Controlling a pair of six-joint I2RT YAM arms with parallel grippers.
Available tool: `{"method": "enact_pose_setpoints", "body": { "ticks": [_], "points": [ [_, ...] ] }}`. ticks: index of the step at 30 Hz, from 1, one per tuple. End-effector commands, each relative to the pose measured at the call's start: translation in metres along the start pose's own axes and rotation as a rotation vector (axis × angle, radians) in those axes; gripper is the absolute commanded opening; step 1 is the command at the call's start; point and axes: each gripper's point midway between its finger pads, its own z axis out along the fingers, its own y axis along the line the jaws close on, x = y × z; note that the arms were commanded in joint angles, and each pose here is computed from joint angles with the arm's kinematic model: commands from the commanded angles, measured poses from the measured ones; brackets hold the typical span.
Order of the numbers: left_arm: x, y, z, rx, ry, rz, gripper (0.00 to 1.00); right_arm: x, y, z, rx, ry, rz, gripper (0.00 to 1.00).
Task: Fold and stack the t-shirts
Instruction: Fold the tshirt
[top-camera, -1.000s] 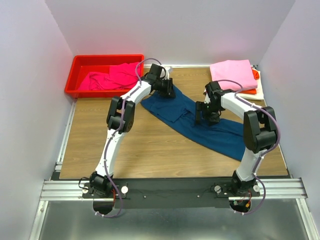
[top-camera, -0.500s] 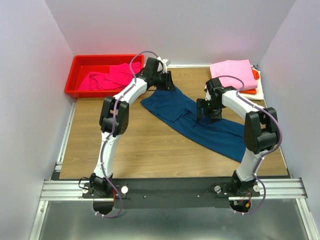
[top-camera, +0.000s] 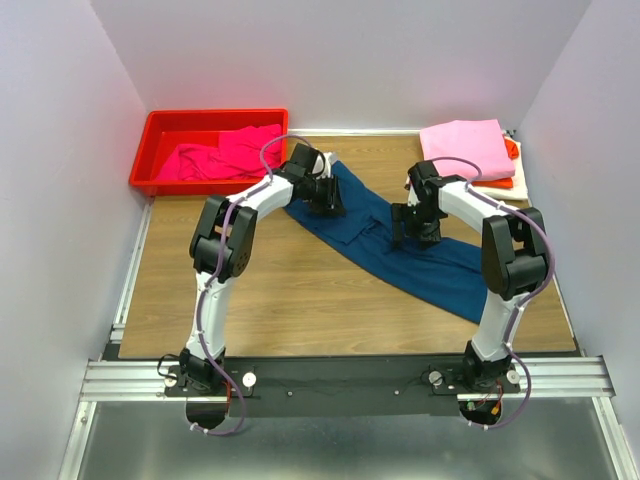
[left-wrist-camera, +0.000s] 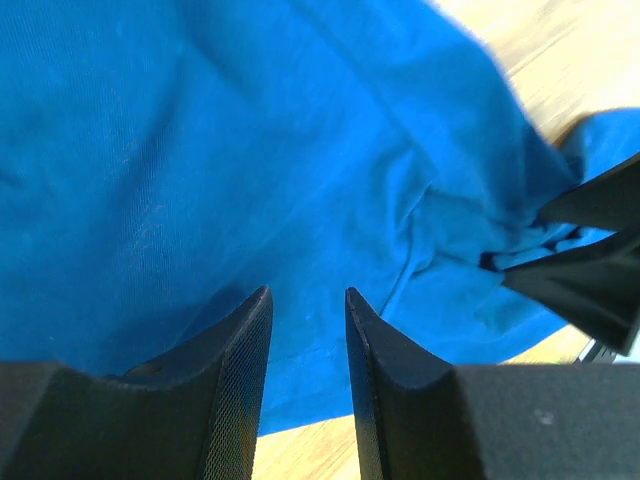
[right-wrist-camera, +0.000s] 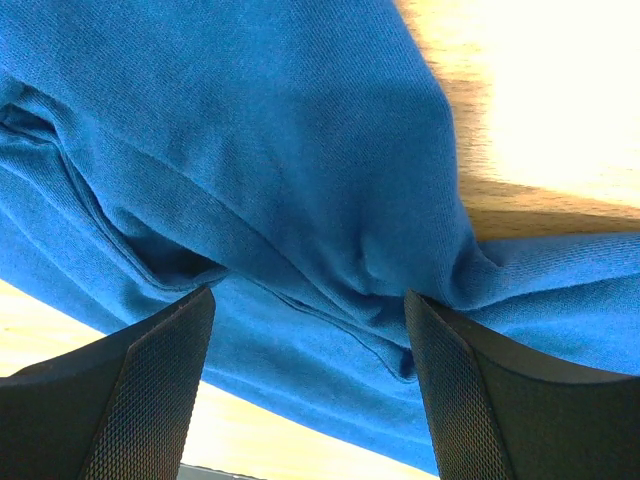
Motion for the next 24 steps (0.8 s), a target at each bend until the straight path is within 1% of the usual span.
{"method": "enact_pose_setpoints", "body": {
  "ticks": [1,9,14,15,17,19,22,24],
  "points": [
    [0.017,0.004,0.007,0.008,0.048,-0.041,0.43,-0.004,-0.002,0.003,0.006,-0.009,0.010,0.83],
    [0.029,0.026,0.028,-0.027,0.094,-0.068,0.43,0.008,-0.006,0.010,0.014,0.026,0.011,0.84],
    [0.002,0.032,0.034,-0.030,0.055,-0.057,0.42,0.017,0.001,0.011,-0.030,0.048,0.015,0.84],
    [0.003,0.038,0.039,-0.034,0.066,-0.069,0.43,0.018,0.001,0.012,-0.036,0.052,0.016,0.84],
    [-0.011,0.036,0.039,-0.020,0.042,-0.059,0.42,0.019,0.007,0.011,-0.064,0.058,0.024,0.84],
    [-0.021,0.039,0.043,-0.010,0.026,-0.059,0.42,0.018,0.012,0.010,-0.087,0.058,0.035,0.84],
    [-0.026,0.048,0.049,-0.002,0.024,-0.075,0.42,0.015,0.016,0.009,-0.105,0.055,0.048,0.84],
    [-0.039,0.045,0.051,0.019,0.000,-0.057,0.41,0.014,0.021,0.008,-0.127,0.057,0.052,0.84]
  ]
}}
